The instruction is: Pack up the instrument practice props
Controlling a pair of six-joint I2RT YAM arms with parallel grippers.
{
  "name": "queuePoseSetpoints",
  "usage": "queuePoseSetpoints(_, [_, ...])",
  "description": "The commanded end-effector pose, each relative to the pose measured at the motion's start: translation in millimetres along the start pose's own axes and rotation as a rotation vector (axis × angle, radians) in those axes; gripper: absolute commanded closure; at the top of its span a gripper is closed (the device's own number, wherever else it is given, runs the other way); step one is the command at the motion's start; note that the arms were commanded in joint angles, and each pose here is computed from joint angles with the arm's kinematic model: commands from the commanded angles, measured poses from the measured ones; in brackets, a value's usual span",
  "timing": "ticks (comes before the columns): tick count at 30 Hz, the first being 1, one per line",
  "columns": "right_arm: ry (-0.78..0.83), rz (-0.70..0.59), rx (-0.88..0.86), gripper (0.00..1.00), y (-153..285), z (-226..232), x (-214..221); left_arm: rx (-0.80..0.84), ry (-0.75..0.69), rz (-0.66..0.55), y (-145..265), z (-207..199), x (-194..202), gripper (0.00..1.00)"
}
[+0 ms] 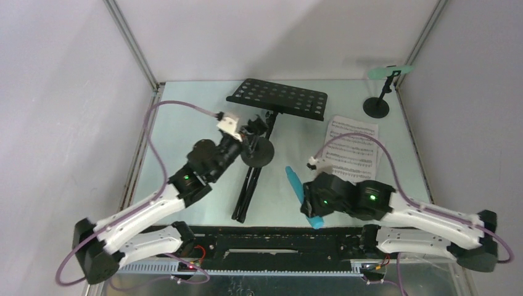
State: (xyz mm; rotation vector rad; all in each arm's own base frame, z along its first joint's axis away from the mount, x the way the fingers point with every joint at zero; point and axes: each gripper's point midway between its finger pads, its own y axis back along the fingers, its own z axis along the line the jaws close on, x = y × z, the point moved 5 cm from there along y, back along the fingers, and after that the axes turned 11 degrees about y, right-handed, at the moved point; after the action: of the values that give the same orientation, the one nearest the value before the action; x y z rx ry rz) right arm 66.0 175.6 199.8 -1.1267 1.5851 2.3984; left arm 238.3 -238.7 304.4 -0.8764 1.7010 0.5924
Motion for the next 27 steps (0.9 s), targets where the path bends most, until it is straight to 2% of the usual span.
queuePoseSetpoints(1, [-0.049, -0.13, 0.051, 1.0, -34, 4, -46, -0.131, 0.067, -0.036, 37, 20, -33, 1.0])
queuePoseSetpoints(9, [-0.117, -0.199, 0.153, 1.0, -95, -18, -81, -0.39, 0.138, 0.008, 86, 88, 23, 1.0])
queuePoseSetpoints(17, [-0.031, -0.235, 0.163, 1.0, -133, -21, -99, -0.615, 0.198, -0.102, 103, 140, 68, 1.0])
queuePoseSetpoints(27, [-0.07, -0.209, 0.167, 1.0, -164, -41, -106, -0.627, 0.164, -0.337, 75, 192, 29, 1.0])
